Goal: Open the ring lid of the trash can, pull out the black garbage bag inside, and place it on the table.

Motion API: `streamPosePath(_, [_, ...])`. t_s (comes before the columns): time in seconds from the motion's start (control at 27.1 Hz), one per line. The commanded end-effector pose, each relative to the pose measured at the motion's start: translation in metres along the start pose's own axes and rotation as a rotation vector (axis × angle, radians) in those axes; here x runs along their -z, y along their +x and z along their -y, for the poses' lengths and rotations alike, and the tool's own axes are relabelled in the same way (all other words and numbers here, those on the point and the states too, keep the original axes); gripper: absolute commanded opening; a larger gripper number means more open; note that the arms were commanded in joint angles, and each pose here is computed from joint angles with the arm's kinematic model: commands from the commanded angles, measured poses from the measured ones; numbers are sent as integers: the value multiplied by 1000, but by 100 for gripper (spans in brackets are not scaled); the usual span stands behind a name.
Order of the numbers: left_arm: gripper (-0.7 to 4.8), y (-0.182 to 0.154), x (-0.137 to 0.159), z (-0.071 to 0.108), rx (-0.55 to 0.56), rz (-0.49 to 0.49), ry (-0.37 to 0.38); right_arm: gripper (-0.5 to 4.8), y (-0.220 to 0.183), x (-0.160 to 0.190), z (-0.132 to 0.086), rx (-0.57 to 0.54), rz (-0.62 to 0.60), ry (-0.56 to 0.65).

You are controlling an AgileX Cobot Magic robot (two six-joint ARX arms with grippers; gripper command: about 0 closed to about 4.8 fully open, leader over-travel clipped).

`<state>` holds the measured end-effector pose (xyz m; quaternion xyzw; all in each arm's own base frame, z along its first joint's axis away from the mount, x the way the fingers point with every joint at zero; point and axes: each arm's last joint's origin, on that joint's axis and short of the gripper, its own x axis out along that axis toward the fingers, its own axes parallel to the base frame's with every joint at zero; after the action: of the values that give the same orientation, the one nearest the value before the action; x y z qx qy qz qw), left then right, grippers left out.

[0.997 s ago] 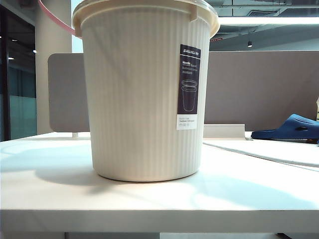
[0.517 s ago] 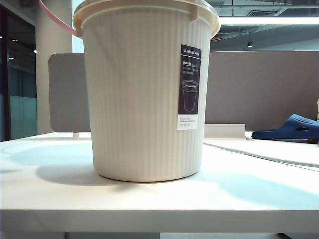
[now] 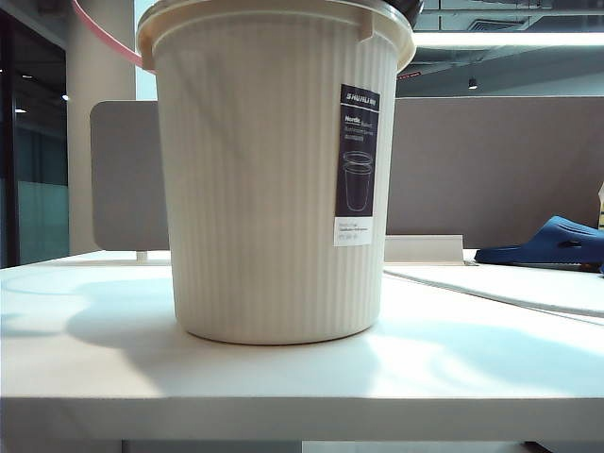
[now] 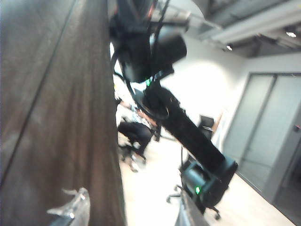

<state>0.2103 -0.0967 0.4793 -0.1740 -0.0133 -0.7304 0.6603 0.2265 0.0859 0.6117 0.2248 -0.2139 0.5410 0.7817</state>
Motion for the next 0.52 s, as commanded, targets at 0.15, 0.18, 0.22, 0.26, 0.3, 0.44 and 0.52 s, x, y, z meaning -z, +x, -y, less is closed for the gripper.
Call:
streamPosePath(0.15, [246, -2, 5, -3, -6, -10, 11, -1, -18, -23, 7, 58, 28, -61])
streamPosePath(0.18, [246, -2, 7, -5, -13, -8, 17, -1, -23, -30, 9, 76, 33, -75])
streamPosePath(0.22, [246, -3, 11, -7, -23, -11, 18, -1, -28, -37, 8, 85, 36, -98])
streamPosePath(0.26, [246, -3, 13, -9, -30, -11, 15, -1, -28, -41, 6, 84, 43, -109])
streamPosePath(0.3, [246, -4, 15, -12, -38, -16, 9, -1, -28, -44, 2, 76, 51, -119])
streamPosePath(0.44, [246, -4, 20, -18, -74, -22, 17, -1, -39, -62, -1, 122, 77, -182])
streamPosePath(0.52, [246, -4, 21, -19, -80, -31, 8, -1, -39, -64, 0, 123, 80, -182])
